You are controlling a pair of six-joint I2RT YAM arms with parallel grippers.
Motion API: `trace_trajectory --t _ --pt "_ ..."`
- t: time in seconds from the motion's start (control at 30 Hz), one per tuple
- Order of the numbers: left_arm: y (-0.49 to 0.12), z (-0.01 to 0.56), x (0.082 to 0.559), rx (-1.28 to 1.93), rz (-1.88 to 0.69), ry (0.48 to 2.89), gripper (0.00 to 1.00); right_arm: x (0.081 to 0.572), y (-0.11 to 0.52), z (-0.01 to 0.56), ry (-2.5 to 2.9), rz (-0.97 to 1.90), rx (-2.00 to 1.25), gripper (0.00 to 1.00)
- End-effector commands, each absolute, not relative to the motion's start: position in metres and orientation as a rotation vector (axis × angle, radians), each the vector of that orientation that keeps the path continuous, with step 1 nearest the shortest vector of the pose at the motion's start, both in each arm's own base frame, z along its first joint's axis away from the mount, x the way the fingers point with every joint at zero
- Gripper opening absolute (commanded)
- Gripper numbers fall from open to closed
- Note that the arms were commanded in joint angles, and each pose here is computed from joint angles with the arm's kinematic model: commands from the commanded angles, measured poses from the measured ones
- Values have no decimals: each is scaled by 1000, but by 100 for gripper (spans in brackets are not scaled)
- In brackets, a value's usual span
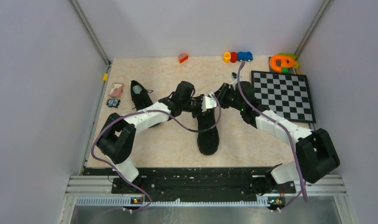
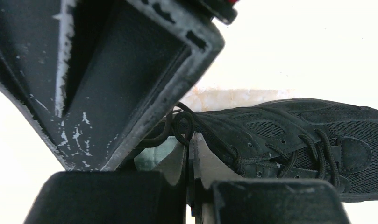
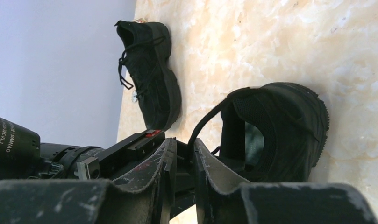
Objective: Tie the shoes
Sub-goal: Wrap the shoelace around the shoelace.
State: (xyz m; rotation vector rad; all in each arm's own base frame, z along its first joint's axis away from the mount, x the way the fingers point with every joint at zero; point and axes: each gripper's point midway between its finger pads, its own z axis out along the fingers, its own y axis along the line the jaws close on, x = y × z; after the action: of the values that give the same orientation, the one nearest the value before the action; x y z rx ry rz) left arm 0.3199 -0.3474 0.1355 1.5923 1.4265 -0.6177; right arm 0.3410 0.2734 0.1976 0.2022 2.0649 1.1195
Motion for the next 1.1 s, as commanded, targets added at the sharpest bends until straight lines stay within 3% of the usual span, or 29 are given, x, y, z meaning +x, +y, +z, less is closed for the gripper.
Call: trace_trajectory --t 0.0,0.2,0.27,0.37,0.43,0.63,0.83,1.07 --pt "-356 161 321 1562 -632 1342 0 357 269 227 1972 1066 104 22" --pt "-350 164 315 1518 -638 1359 0 376 250 207 2027 1043 84 21" --pt "-347 165 312 1492 -639 1363 0 382 244 201 2040 1032 96 31" --pt "-342 165 309 1455 -647 1374 0 384 240 192 2059 1029 66 63" --pt "-338 168 307 1422 -659 1381 0 382 240 185 2069 1033 18 70" --pt "-331 172 301 1374 -697 1393 0 368 239 168 2036 1175 -16 73" --pt "-329 173 298 1364 -701 1386 0 351 233 154 1972 1313 160 74" --pt "-327 174 295 1363 -703 1373 0 334 236 158 1825 1538 279 68"
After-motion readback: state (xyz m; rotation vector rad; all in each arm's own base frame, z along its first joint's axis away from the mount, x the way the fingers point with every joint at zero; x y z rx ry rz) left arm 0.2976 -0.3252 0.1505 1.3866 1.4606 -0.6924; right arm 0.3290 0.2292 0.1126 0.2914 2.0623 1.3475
